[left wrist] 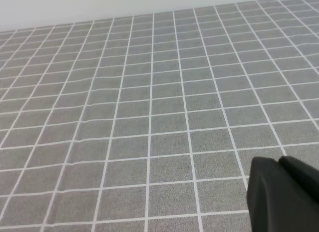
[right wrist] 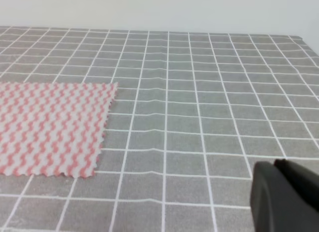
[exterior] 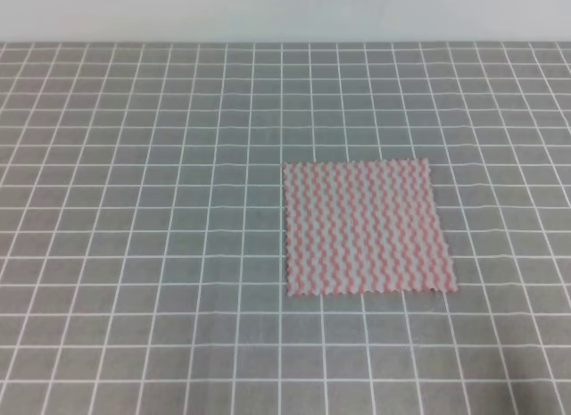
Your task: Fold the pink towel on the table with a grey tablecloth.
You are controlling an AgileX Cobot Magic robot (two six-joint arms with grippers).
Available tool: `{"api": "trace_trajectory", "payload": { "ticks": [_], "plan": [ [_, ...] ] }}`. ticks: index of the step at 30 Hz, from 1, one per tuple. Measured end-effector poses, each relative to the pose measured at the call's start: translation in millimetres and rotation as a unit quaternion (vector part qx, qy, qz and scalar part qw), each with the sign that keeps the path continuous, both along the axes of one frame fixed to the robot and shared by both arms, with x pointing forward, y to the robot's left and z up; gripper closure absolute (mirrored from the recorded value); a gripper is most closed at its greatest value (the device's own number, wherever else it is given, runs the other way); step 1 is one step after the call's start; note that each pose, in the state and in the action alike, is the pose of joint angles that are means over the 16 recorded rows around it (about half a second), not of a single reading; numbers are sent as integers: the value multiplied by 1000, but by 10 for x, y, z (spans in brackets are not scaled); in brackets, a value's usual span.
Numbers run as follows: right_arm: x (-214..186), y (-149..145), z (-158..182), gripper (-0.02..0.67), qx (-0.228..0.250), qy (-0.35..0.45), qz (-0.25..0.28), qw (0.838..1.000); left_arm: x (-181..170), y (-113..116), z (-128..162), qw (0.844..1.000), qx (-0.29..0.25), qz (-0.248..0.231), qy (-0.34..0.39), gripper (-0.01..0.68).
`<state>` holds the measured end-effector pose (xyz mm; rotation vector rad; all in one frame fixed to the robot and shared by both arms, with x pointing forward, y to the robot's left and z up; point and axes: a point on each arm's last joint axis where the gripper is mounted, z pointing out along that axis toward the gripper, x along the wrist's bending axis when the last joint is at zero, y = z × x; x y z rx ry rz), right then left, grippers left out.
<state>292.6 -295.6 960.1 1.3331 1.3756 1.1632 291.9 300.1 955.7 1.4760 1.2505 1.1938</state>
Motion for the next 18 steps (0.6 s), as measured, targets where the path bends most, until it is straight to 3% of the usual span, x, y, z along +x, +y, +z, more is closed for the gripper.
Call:
{"api": "trace_trajectory", "payload": {
  "ticks": [18],
  "plan": [
    [-3, 0, -20, 666, 1, -2, 0, 1000, -1, 0, -2, 1000, -1, 0, -2, 669]
  ]
}}
